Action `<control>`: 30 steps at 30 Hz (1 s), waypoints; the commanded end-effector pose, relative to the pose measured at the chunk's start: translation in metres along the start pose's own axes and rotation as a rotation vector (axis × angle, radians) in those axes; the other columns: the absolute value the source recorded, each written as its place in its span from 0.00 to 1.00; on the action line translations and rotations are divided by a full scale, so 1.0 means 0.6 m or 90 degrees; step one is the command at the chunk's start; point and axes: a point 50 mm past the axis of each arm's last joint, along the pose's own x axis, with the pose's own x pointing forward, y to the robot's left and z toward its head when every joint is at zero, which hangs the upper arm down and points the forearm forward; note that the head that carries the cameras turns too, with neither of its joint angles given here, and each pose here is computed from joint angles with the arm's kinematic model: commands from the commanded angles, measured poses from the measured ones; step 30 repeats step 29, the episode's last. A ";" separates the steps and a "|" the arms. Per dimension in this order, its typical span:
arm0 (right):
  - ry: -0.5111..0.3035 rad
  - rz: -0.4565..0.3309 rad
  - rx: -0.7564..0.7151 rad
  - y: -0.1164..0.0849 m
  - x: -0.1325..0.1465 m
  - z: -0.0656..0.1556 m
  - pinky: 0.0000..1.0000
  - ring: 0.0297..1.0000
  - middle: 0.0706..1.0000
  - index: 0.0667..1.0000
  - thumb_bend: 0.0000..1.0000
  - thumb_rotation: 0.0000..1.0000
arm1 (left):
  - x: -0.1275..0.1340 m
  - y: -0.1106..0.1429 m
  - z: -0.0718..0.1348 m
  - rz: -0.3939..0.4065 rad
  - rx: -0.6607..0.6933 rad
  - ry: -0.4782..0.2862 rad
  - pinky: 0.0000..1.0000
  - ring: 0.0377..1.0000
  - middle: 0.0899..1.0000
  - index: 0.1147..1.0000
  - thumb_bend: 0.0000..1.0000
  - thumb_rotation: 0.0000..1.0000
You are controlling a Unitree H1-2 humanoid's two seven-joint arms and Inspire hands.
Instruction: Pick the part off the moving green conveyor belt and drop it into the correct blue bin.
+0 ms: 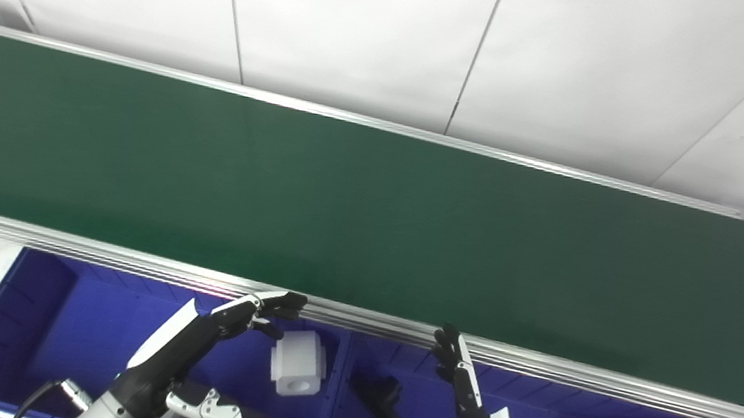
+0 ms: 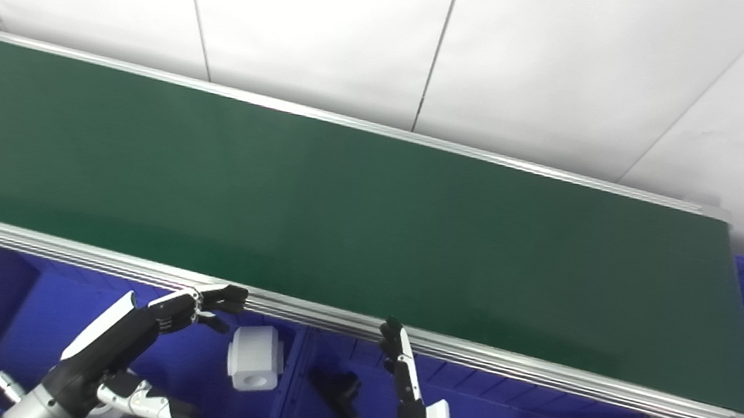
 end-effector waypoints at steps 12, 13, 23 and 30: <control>-0.024 -0.016 0.028 0.019 0.010 0.020 0.89 0.90 0.95 0.99 0.82 0.44 | 0.011 -0.018 -0.003 0.037 0.019 -0.014 0.78 0.82 0.82 0.79 0.83 0.52; -0.022 -0.015 0.027 0.016 0.010 0.019 0.89 0.91 0.95 0.99 0.82 0.45 | 0.011 -0.022 -0.002 0.040 0.015 -0.014 0.78 0.83 0.83 0.79 0.83 0.51; -0.019 0.001 0.012 -0.007 0.005 0.019 0.88 0.90 0.92 0.98 0.83 0.46 | 0.017 -0.044 0.001 0.066 0.013 -0.018 0.73 0.82 0.84 0.80 0.84 0.51; -0.016 0.015 0.013 -0.017 0.008 0.024 0.89 0.90 0.91 0.97 0.84 0.45 | 0.018 -0.054 0.007 0.090 0.018 -0.023 0.82 0.87 0.88 0.85 0.84 0.53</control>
